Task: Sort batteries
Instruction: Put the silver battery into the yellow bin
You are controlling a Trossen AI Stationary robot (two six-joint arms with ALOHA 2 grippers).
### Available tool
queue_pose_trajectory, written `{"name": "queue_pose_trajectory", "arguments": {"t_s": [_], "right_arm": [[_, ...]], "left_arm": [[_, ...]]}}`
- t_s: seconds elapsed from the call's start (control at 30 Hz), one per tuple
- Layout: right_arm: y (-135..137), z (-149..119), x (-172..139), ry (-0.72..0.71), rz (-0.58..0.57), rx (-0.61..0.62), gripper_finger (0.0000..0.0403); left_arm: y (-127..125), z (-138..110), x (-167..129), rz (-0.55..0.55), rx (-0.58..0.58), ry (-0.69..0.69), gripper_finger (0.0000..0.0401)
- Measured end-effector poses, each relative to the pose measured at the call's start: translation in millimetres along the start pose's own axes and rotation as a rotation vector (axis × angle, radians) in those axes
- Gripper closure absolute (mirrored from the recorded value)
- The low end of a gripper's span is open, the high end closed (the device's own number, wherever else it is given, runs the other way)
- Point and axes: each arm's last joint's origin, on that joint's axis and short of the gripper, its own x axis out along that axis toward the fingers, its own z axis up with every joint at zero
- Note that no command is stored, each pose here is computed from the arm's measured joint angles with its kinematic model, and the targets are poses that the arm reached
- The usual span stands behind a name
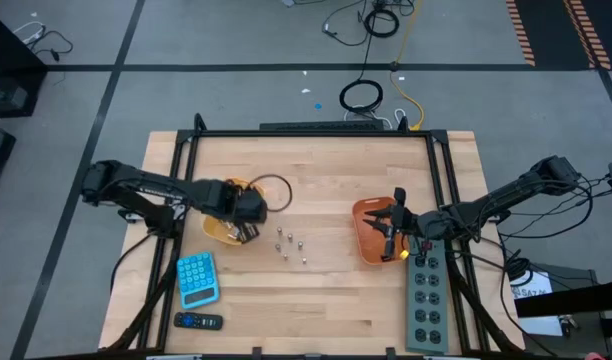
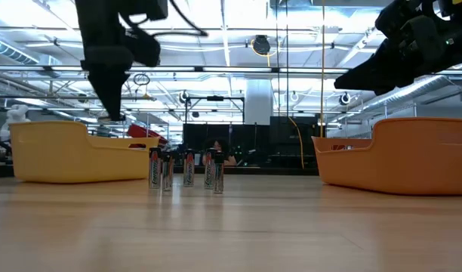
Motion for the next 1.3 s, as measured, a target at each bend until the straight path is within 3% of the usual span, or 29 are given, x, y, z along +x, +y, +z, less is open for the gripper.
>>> {"name": "queue_pose_trajectory", "arguments": {"t_s": [0.37, 0.57, 0.7, 0.8, 0.9, 1.03, 1.17, 1.3], "right_arm": [[-0.6, -4.4, -0.1, 0.040, -0.006, 0.051, 0.0321], [5.0, -10.3, 1.8, 0.066, -0.015, 0.082, 0.0321], [10.2, -16.5, 3.4, 0.091, -0.029, 0.089, 0.0321], [13.0, -20.6, 5.0, 0.109, -0.033, 0.109, 0.0321], [17.4, -24.6, 4.8, 0.121, -0.039, 0.125, 0.0321], [25.8, -24.3, 4.2, 0.127, -0.068, 0.109, 0.0321], [39.0, -12.9, 4.8, 0.131, -0.076, 0.069, 0.0321], [49.3, -3.6, 6.1, 0.151, -0.089, 0.019, 0.0321]], "left_arm": [[21.4, 0.0, 24.0, -0.013, -0.099, 0.057, 0.0381], [31.3, 1.3, 26.7, 0.011, -0.084, 0.080, 0.0277], [28.8, 13.9, 8.9, -0.009, -0.051, 0.021, 0.0222], [17.5, 22.4, -9.6, -0.016, -0.011, -0.073, 0.0214], [-11.6, 24.3, -13.9, -0.072, 0.056, -0.128, 0.0212], [-46.5, 12.5, -5.2, -0.103, 0.134, -0.089, 0.0211], [-67.3, 8.1, 5.1, -0.201, 0.132, -0.017, 0.0211], [-81.2, 7.1, 17.5, -0.231, 0.152, 0.022, 0.0210]]}}
